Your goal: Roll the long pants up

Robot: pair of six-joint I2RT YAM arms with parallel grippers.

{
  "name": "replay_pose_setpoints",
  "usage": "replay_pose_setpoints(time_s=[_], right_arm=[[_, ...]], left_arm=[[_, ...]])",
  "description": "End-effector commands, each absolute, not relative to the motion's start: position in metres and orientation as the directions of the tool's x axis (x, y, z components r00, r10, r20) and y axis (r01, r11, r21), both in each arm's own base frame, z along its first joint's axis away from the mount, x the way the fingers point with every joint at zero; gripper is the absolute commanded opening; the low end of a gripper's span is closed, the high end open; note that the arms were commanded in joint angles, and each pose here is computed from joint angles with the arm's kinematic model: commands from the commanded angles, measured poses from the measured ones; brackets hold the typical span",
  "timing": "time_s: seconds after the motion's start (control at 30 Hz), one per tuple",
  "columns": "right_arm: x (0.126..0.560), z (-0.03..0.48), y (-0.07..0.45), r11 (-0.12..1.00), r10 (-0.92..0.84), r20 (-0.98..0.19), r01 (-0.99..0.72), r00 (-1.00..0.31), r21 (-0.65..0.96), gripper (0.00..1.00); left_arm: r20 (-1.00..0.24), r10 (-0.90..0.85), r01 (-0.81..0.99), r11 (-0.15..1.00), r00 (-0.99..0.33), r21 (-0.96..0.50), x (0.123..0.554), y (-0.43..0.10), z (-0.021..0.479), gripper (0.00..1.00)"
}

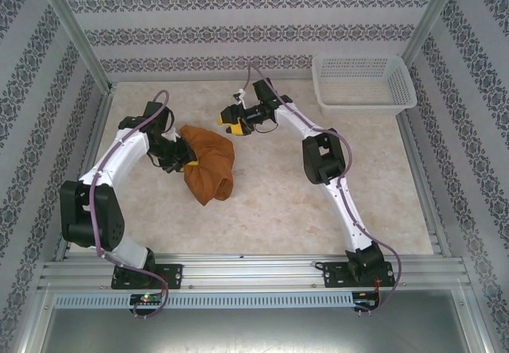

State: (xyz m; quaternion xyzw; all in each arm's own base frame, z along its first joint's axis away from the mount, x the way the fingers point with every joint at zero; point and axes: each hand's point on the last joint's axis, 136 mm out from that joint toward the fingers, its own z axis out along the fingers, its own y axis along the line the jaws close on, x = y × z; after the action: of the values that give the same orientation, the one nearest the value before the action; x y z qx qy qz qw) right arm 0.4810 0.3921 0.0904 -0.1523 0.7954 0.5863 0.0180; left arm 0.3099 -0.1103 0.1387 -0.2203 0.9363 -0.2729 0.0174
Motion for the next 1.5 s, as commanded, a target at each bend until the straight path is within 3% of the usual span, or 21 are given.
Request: replay_pose_setpoints(time_s=[0.0,0.13,0.87,1.07,1.3,1.4,1.47], right_arm=[[0.453,0.102,0.406,0.178,-0.294,-0.183,-0.242,-0.938,0.954,0.86],[0.429,0.101,0.414,0.157,-0.339,-0.156,-0.219,-0.928,0.963,0.86],[0.326,0.135,0.448,0.167,-0.456,-0.14,-0.239,-0.879,0.956,0.85],[0.313,0.125,0.47,0.177,-0.485,-0.116,-0.227,-0.867,0.958,0.86],[0.29,0.087,0.479,0.262,-0.511,-0.053,-0.214,-0.858,0.941,0.85],[0.279,0.068,0.485,0.303,-0.522,-0.043,-0.232,-0.852,0.924,0.78],[0.275,0.056,0.488,0.326,-0.529,-0.034,-0.239,-0.848,0.915,0.63]], left_arm=[[0.125,-0.38,-0.371,0.691,-0.916,-0.62,0.308,-0.127,0.145,0.0],[0.148,-0.385,-0.386,0.672,-0.911,-0.631,0.309,-0.13,0.135,0.0],[0.062,-0.413,-0.4,0.819,-0.909,-0.41,0.344,-0.088,0.079,0.0],[0.031,-0.429,-0.41,0.837,-0.903,-0.362,0.347,-0.078,0.068,0.0],[-0.03,-0.459,-0.429,0.848,-0.888,-0.311,0.357,-0.065,0.07,0.0],[-0.053,-0.486,-0.448,0.838,-0.872,-0.311,0.364,-0.062,0.069,0.0],[-0.065,-0.505,-0.461,0.827,-0.861,-0.322,0.369,-0.062,0.068,0.0]])
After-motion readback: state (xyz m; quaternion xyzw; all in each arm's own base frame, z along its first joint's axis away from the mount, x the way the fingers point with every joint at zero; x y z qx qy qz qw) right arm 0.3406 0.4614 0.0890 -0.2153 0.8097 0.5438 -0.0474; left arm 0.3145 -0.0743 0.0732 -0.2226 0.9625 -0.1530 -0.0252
